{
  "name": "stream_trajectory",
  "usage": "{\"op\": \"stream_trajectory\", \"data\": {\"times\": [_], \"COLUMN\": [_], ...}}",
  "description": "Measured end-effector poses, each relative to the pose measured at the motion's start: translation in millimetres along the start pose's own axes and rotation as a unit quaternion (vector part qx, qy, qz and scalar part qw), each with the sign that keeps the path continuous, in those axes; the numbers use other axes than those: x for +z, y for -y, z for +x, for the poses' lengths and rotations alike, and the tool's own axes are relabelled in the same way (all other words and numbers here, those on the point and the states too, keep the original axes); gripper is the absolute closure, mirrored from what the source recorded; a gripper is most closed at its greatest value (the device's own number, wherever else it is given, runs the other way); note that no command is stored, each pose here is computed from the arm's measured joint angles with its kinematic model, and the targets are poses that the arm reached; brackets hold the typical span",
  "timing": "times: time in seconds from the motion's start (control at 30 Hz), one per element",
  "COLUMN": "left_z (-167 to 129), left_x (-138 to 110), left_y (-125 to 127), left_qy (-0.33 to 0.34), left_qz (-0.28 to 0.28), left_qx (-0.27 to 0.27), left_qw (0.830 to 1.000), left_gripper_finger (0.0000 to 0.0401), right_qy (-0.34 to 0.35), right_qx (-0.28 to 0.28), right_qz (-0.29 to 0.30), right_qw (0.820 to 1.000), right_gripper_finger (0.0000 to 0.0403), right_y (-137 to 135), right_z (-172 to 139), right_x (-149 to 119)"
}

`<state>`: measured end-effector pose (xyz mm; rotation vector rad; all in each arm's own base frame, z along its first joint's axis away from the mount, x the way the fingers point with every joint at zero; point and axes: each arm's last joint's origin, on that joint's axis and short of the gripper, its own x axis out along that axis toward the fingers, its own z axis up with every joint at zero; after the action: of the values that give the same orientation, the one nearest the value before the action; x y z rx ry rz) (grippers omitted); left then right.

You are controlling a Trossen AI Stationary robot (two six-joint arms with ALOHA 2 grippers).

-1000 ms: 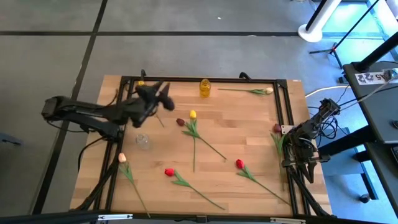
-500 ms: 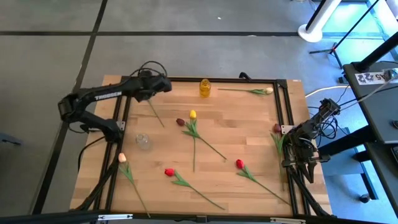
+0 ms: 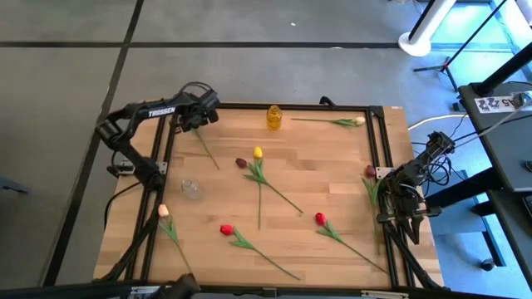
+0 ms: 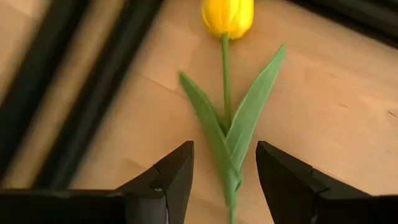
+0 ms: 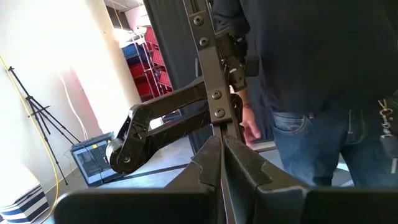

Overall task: Sort flowers into vase by color
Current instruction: Put top yellow flower into the transparent vase

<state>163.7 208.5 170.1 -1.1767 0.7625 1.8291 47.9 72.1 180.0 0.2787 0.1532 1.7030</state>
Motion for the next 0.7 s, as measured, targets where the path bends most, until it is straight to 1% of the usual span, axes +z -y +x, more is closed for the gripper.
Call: {"op": "stream_trajectory", "data": {"times": [0.07,0.13,0.27,0.37,0.43,0.5,0.57,0.7], "left_z": [13.3,21.6,33.1,43.3,44.0,44.4,44.4,43.3], "left_x": [-0.1,-0.3,-2.0,-3.3,-3.3,-3.2,-2.9,-4.9], "left_y": [-3.5,-6.6,-10.7,-14.3,-13.9,-13.4,-12.8,-9.7], "left_qy": [-0.013,-0.01,0.002,0.01,0.015,0.019,0.02,0.023], "left_qz": [-0.009,-0.02,-0.034,-0.054,-0.059,-0.061,-0.062,-0.057], "left_qx": [-0.013,-0.021,-0.032,-0.052,-0.062,-0.064,-0.068,-0.078], "left_qw": [1.0,1.0,0.999,0.997,0.996,0.996,0.996,0.995], "left_gripper_finger": [0.0232,0.0232,0.0232,0.0233,0.0238,0.0253,0.0276,0.0347], "right_qy": [0.0,0.0,0.0,0.0,0.0,0.0,0.0,0.0], "right_qx": [0.0,0.0,0.0,0.0,0.0,0.0,0.0,0.0], "right_qz": [0.0,0.0,0.0,0.0,0.0,0.0,0.0,0.001], "right_qw": [1.0,1.0,1.0,1.0,1.0,1.0,1.0,1.0], "right_gripper_finger": [0.0381,0.0381,0.0381,0.0381,0.0381,0.0381,0.0381,0.0381], "right_y": [0.0,0.0,0.0,0.0,0.1,0.1,0.1,0.1], "right_z": [0.0,0.0,0.0,0.0,0.0,0.0,0.0,0.0], "right_x": [0.0,0.0,-0.1,0.0,-0.1,-0.1,-0.1,-0.2]}}
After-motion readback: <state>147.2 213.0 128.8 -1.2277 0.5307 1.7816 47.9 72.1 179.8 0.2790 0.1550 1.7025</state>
